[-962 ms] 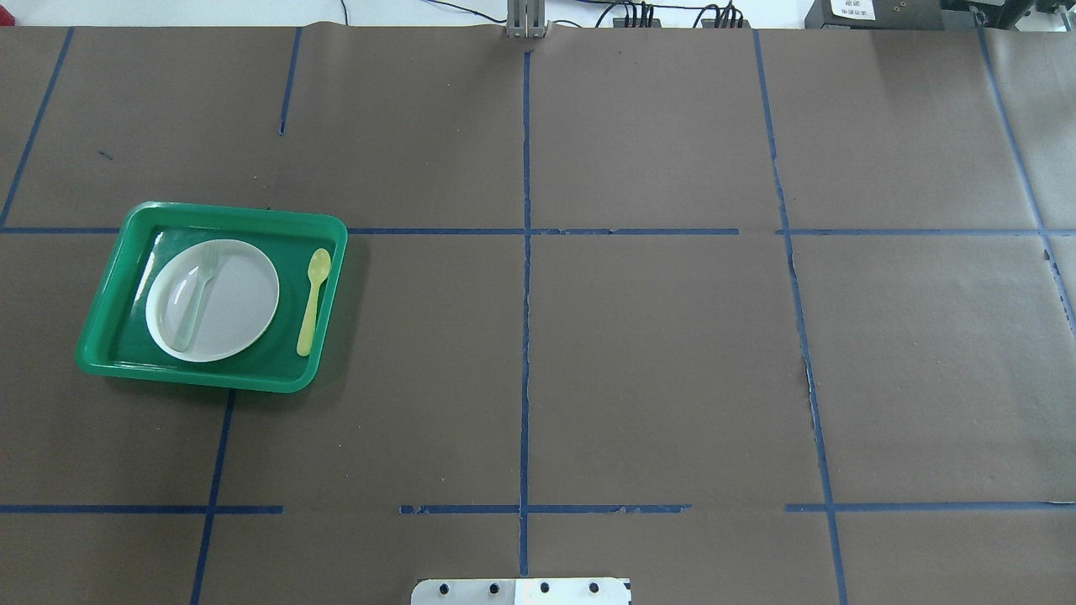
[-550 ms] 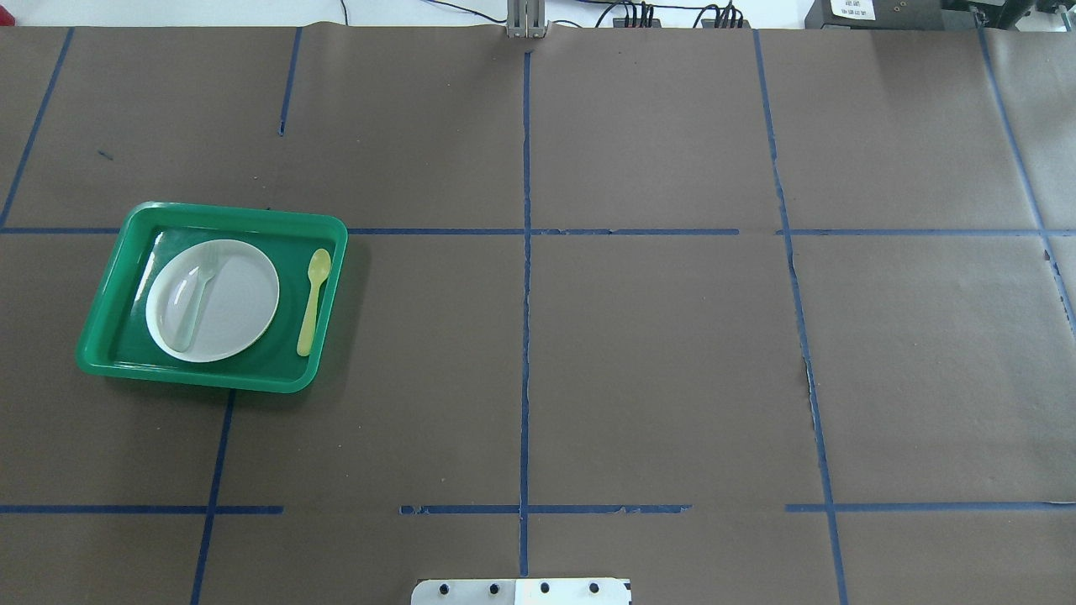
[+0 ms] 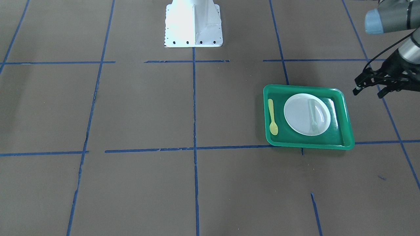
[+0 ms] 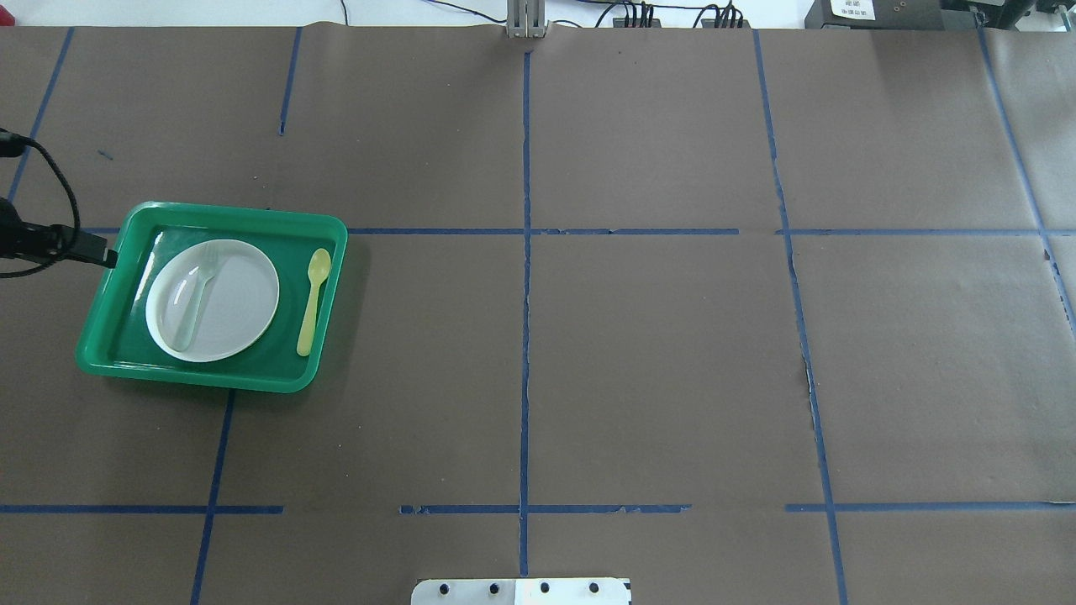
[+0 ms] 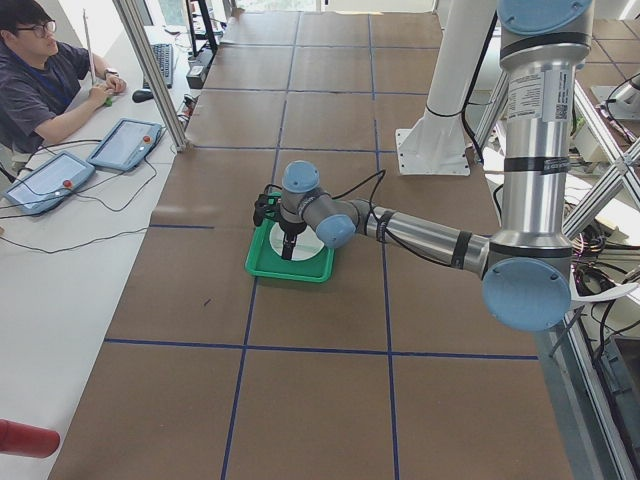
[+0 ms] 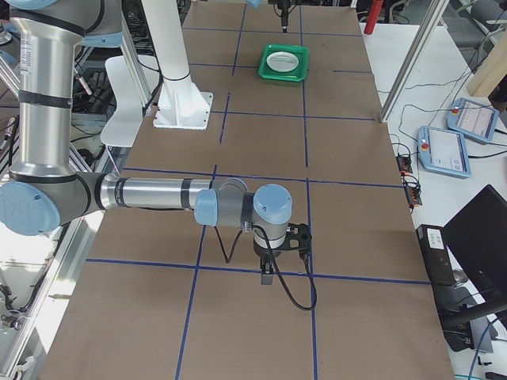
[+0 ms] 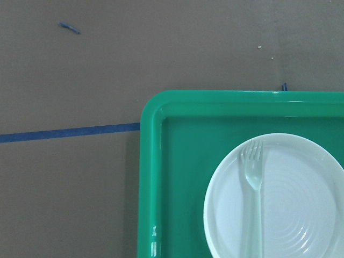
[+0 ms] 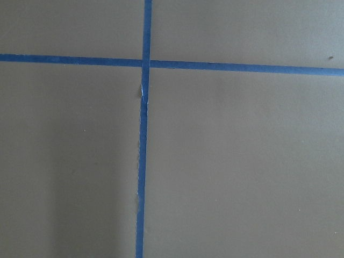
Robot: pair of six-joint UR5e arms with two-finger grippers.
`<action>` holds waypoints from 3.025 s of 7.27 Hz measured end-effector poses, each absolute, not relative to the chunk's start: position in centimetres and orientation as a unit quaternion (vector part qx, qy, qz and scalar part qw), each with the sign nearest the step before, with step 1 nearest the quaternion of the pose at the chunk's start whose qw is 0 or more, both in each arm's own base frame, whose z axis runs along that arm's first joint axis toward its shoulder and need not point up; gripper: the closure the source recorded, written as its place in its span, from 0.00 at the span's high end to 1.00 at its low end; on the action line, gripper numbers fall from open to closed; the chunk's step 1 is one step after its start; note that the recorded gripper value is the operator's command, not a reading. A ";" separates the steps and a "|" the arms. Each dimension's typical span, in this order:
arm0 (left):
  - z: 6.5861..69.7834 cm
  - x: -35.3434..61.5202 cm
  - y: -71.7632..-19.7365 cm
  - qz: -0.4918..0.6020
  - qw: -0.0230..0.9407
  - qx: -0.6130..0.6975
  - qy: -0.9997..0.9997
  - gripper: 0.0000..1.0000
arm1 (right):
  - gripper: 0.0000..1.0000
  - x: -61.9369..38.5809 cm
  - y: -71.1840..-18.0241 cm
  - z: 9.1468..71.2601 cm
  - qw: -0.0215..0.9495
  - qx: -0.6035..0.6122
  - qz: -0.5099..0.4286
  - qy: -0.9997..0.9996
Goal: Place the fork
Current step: 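Move the left gripper over the pale green fork on the white plate, then lower the left gripper and grasp the fork handle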
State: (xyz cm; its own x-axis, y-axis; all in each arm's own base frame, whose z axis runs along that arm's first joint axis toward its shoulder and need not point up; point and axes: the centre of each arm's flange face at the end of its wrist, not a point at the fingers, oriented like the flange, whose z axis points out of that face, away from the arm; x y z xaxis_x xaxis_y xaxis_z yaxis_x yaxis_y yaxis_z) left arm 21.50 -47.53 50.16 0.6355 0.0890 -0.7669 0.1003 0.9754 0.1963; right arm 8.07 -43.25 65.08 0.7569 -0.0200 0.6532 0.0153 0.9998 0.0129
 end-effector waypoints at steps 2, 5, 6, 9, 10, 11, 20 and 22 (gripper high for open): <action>50.3 27.1 -48.4 -0.004 0.900 0.107 0.423 0.99 | 1.00 8.1 -43.3 65.1 0.937 0.003 -0.010 -0.349; 50.9 30.6 -47.4 0.012 0.904 0.101 0.416 0.97 | 1.00 8.1 -43.3 65.1 0.937 0.003 -0.009 -0.349; 51.2 31.3 -47.0 0.018 0.905 0.097 0.415 0.91 | 1.00 8.1 -43.3 65.1 0.937 0.003 -0.010 -0.349; 51.7 32.1 -46.5 0.025 0.905 0.087 0.415 0.59 | 1.00 8.1 -43.3 65.1 0.937 0.003 -0.009 -0.349; 51.8 32.2 -46.4 0.025 0.906 0.084 0.414 0.60 | 1.00 8.1 -43.3 65.1 0.937 0.003 -0.009 -0.349; 51.9 32.2 -46.3 0.025 0.907 0.081 0.413 0.60 | 1.00 8.1 -43.3 65.1 0.937 0.003 -0.009 -0.349; 52.3 32.7 -45.8 0.021 0.909 0.070 0.411 0.00 | 1.00 8.1 -43.3 65.1 0.937 0.003 -0.010 -0.349; 52.0 32.6 -45.7 0.022 0.908 0.072 0.413 0.00 | 1.00 8.1 -43.3 65.1 0.937 0.003 -0.009 -0.349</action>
State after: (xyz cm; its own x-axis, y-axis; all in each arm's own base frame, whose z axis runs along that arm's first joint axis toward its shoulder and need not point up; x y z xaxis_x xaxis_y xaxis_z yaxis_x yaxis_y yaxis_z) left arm 32.63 -45.73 52.02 0.6585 0.0983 -0.7462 0.0199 0.9888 0.1479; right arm 8.07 -43.25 65.08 0.7569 -0.0201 0.6532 0.0154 0.9998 0.0129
